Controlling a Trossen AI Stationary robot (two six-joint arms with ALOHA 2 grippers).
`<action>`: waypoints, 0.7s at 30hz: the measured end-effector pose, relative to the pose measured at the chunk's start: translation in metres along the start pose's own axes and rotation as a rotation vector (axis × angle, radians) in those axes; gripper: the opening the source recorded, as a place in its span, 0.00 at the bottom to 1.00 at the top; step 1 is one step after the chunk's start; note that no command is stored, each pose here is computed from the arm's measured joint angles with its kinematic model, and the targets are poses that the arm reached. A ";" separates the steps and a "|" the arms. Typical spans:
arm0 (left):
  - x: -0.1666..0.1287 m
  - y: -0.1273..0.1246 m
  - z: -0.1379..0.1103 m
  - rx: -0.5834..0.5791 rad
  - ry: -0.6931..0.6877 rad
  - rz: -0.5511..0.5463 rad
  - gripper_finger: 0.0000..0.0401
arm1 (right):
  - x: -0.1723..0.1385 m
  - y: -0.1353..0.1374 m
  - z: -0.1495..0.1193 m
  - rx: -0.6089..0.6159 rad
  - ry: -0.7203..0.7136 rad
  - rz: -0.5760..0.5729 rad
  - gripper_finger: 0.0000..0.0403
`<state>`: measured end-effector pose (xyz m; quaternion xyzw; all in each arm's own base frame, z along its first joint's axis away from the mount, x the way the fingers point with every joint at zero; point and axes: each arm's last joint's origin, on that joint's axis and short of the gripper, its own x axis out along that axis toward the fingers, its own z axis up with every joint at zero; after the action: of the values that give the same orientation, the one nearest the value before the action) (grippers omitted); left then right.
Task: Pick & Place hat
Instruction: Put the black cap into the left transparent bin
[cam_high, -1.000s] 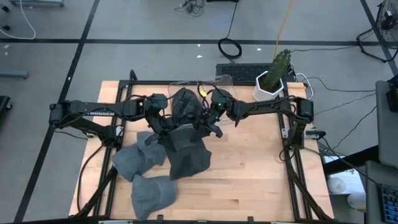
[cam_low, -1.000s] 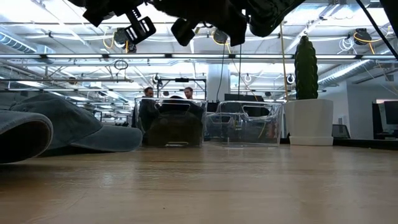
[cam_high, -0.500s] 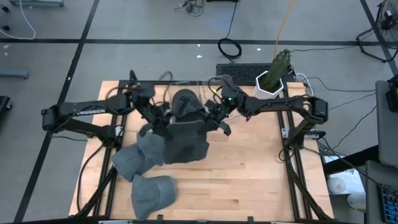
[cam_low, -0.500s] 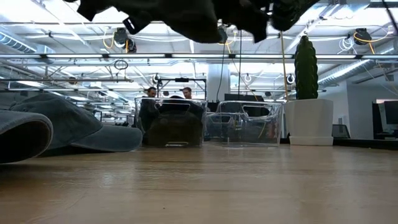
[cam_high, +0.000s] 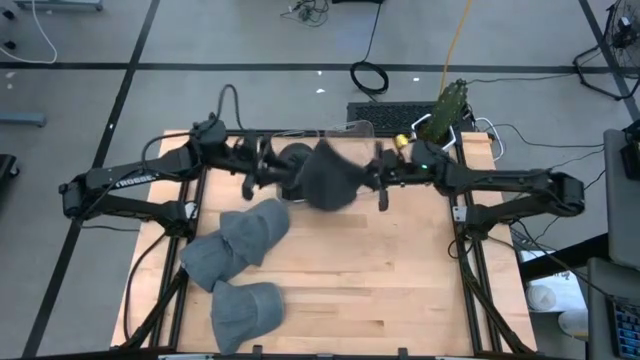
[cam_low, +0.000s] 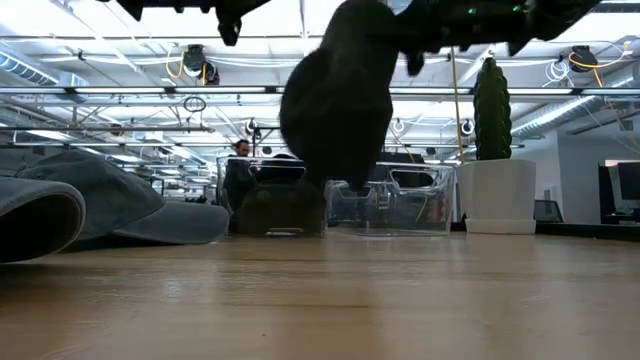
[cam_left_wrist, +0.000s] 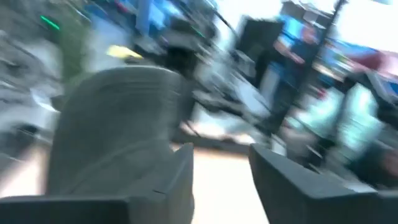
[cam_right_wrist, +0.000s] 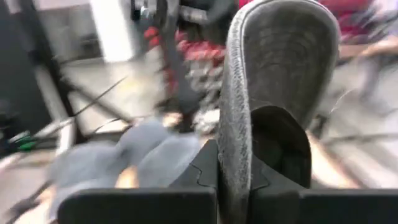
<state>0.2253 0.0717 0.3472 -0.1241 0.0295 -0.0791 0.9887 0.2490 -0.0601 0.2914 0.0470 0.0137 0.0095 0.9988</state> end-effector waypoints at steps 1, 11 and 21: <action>0.000 0.001 0.003 0.013 -0.035 0.034 0.45 | -0.005 0.001 0.002 -0.027 -0.040 -0.041 0.00; 0.001 0.004 0.008 -0.003 -0.106 0.138 0.60 | -0.019 0.009 0.022 -0.121 -0.356 0.010 0.00; 0.000 0.006 0.014 -0.184 -0.215 0.217 0.60 | -0.031 0.010 0.043 -0.349 -0.585 -0.168 0.00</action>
<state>0.2271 0.0807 0.3593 -0.2179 -0.0561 0.0447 0.9733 0.2190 -0.0546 0.3358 -0.1249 -0.2710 -0.0842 0.9507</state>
